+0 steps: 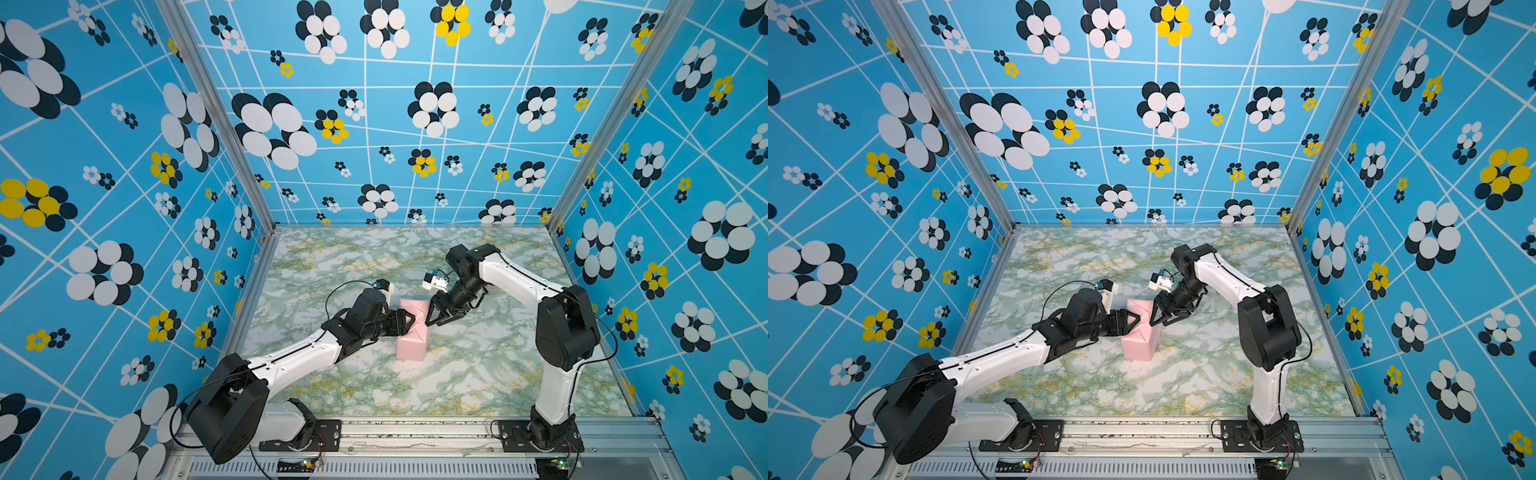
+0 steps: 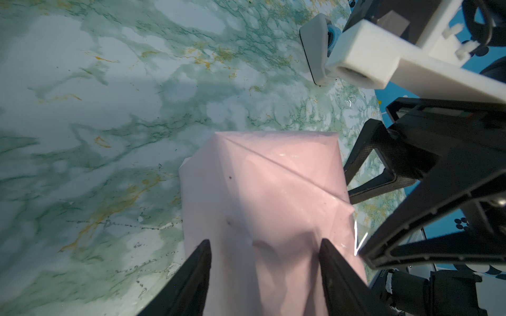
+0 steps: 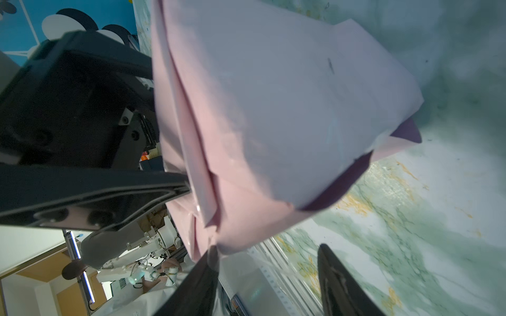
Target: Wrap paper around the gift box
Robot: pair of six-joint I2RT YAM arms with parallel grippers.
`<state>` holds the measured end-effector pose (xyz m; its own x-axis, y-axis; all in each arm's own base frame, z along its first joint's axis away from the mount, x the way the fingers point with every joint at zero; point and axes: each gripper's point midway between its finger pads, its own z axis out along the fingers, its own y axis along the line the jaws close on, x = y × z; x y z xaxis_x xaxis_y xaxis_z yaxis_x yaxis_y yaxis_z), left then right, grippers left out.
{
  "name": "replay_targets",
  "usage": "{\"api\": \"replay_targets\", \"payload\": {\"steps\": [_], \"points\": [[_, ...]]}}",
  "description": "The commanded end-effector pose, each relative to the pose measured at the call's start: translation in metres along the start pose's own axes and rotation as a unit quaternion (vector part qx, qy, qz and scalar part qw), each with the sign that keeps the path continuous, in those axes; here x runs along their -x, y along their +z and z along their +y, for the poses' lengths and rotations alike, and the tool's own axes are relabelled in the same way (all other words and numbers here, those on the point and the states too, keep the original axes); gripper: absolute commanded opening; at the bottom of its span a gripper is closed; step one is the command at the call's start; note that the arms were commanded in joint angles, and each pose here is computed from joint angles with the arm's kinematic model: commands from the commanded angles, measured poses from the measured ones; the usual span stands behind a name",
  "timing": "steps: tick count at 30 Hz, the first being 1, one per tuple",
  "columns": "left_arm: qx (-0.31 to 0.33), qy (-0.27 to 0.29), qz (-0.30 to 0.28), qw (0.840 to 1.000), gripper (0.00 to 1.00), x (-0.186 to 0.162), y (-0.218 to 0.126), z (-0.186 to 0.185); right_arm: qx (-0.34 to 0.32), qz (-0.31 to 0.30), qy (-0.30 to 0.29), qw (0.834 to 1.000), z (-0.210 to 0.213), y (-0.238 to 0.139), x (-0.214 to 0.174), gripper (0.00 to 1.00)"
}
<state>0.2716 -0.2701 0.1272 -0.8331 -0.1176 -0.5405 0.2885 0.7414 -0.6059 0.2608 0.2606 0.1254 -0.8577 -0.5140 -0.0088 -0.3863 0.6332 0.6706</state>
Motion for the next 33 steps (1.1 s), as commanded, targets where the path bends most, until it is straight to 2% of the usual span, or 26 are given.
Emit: {"api": "replay_targets", "payload": {"steps": [1, 4, 11, 14, 22, 33], "points": [[0.058, 0.004, 0.039, 0.998, 0.63, -0.025, 0.002, 0.030, -0.006, -0.035, 0.002, 0.999, 0.001, -0.015, 0.010, 0.64], [0.058, 0.003, 0.039, 0.998, 0.63, -0.025, 0.003, 0.030, -0.016, -0.047, 0.001, 0.999, 0.003, -0.029, 0.009, 0.64], [0.057, 0.004, 0.038, 0.998, 0.63, -0.024, 0.002, 0.029, -0.053, -0.103, -0.005, 0.993, 0.019, -0.065, 0.005, 0.53], [0.057, 0.005, 0.037, 0.998, 0.63, -0.023, 0.002, 0.029, -0.035, -0.135, -0.011, 0.990, 0.034, -0.068, 0.010, 0.40], [0.057, 0.004, 0.038, 0.998, 0.63, -0.023, 0.003, 0.028, 0.009, -0.151, -0.034, 0.988, 0.061, -0.040, 0.029, 0.12], [0.059, 0.005, 0.038, 0.998, 0.63, -0.023, 0.002, 0.029, 0.008, -0.105, -0.001, 0.994, 0.036, 0.009, 0.037, 0.02]]}}
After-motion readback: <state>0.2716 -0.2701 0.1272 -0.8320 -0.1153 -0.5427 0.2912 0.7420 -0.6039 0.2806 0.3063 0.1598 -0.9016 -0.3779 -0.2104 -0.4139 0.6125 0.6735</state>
